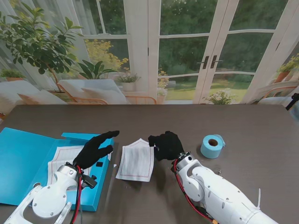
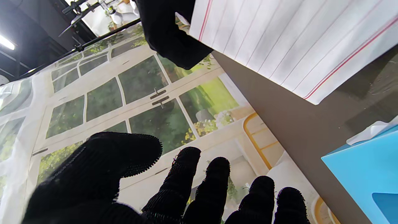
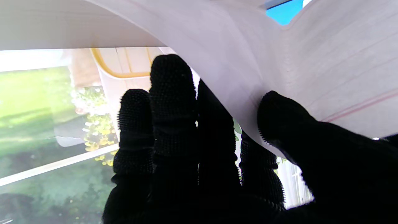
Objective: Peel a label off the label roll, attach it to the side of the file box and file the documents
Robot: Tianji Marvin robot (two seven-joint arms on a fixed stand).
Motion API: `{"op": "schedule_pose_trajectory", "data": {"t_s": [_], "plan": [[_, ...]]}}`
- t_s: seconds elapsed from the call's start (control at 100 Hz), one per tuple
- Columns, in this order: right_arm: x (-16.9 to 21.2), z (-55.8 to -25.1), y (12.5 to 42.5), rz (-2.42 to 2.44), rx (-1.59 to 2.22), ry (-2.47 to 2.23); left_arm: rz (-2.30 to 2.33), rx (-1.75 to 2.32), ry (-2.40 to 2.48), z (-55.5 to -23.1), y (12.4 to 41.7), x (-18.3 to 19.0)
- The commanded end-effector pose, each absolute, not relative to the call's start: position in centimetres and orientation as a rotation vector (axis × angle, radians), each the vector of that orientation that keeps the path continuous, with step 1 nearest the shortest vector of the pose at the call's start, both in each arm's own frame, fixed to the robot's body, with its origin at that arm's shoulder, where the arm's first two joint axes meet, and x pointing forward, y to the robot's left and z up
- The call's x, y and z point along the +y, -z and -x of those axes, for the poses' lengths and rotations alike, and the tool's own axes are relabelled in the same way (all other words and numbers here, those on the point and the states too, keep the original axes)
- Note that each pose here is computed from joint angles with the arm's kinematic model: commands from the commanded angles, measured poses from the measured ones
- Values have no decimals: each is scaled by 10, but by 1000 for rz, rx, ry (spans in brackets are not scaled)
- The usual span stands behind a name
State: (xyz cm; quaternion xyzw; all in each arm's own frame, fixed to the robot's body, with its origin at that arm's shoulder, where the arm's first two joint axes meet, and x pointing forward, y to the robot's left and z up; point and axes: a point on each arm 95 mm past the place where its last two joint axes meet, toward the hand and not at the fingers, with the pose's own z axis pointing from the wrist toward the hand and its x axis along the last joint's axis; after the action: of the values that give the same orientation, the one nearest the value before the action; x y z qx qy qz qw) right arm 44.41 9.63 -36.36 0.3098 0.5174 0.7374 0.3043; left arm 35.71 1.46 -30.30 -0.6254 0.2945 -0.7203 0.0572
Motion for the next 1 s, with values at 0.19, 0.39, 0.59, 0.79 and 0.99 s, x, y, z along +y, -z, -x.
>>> {"op": "schedule_pose_trajectory", "data": {"t_s": [0.19, 0.39, 0.59, 0.79, 0.99], "plan": [[95, -444, 350, -809, 1382, -1986, 1983, 868, 2171, -364, 310, 13], [91, -447, 341, -841, 1358, -1999, 2045, 860, 2142, -370, 314, 16], [87, -449, 327, -831, 1325, -2018, 2116, 856, 2121, -377, 316, 17], [81, -452, 304, -795, 1273, -2038, 2191, 879, 2093, -383, 316, 17], [72, -455, 277, -764, 1203, -2058, 2260, 886, 2068, -388, 315, 21]]}}
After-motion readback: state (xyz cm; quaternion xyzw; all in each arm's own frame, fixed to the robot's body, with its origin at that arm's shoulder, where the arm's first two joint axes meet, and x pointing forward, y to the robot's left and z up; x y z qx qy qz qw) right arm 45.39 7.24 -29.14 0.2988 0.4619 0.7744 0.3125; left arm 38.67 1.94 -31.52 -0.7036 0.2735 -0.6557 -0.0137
